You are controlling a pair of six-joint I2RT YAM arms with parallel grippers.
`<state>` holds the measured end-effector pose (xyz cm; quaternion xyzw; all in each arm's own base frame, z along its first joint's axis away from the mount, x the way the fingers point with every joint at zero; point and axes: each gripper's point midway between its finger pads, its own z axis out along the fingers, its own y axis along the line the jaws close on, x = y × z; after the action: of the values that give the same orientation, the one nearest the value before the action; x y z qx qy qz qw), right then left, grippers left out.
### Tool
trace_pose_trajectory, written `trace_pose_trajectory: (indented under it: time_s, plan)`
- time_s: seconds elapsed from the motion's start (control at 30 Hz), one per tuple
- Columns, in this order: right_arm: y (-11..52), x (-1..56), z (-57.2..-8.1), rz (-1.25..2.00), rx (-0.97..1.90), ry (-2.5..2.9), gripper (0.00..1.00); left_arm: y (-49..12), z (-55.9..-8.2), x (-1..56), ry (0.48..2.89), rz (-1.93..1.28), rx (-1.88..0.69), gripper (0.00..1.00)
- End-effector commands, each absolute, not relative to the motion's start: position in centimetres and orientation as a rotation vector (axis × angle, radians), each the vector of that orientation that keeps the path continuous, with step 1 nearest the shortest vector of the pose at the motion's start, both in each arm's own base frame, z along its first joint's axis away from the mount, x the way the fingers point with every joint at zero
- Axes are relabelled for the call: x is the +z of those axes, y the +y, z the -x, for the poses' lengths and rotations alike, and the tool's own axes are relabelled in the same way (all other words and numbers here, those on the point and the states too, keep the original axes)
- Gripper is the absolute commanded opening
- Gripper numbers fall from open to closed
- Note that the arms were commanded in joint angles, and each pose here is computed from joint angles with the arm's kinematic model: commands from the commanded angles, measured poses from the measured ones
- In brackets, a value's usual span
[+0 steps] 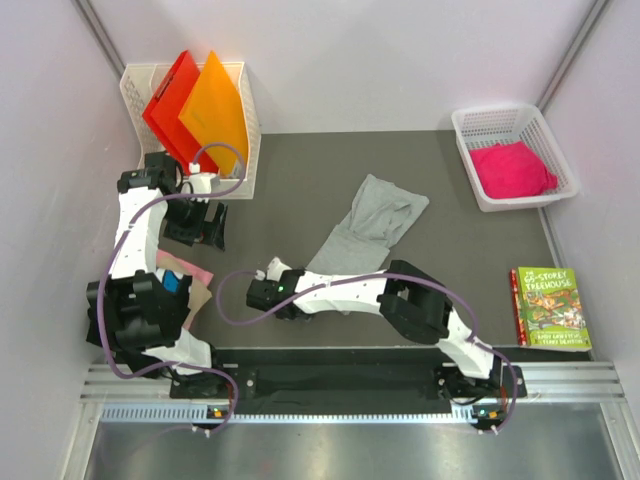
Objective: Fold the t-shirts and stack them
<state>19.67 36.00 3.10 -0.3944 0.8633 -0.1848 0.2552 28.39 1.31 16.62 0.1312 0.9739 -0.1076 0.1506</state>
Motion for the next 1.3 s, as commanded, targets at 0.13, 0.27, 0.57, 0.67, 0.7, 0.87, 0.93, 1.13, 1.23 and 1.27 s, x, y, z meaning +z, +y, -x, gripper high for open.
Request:
trace_pose_trajectory:
  time_s: [0.13, 0.27, 0.57, 0.67, 0.7, 0.87, 0.93, 1.13, 1.23, 1.27]
  plan:
    - [35.2, 2.0, -22.0, 1.043, -0.538, 2.345, 0.50, 1.5, -29.1, 17.2, 2.763, -0.399, -0.303, 0.99]
    - [35.0, 1.6, -22.6, 1.046, -0.550, 2.352, 0.48, 1.6, -29.3, 17.2, 2.758, -0.397, -0.300, 0.99]
    - [34.6, -2.1, -21.2, 1.093, -0.506, 2.451, 0.44, 1.7, -29.6, 17.3, 2.758, -0.397, -0.290, 0.99]
    - [34.8, -2.9, -20.5, 1.099, -0.475, 2.492, 0.40, 1.7, -29.6, 17.4, 2.756, -0.401, -0.289, 0.99]
    - [34.9, -3.2, -20.2, 1.102, -0.455, 2.506, 0.40, 1.7, -29.6, 17.4, 2.757, -0.399, -0.290, 0.99]
    - [34.7, -4.4, -19.8, 1.091, -0.422, 2.569, 0.23, 1.6, -29.8, 17.5, 2.751, -0.398, -0.297, 0.99]
    - [34.7, -4.6, -19.6, 1.083, -0.395, 2.600, 0.10, 1.6, -29.8, 17.7, 2.747, -0.395, -0.299, 0.99]
    - [35.3, -2.8, -20.2, 1.051, -0.335, 2.609, 0.00, 1.4, -29.5, 17.9, 2.745, -0.395, -0.310, 0.99]
    - [35.3, -0.4, -20.7, 1.020, -0.363, 2.580, 0.00, 1.3, -29.2, 18.0, 2.744, -0.404, -0.313, 0.99]
    - [34.4, 0.6, -20.6, 1.020, -0.416, 2.584, 0.00, 1.4, -29.2, 18.2, 2.738, -0.406, -0.305, 0.99]
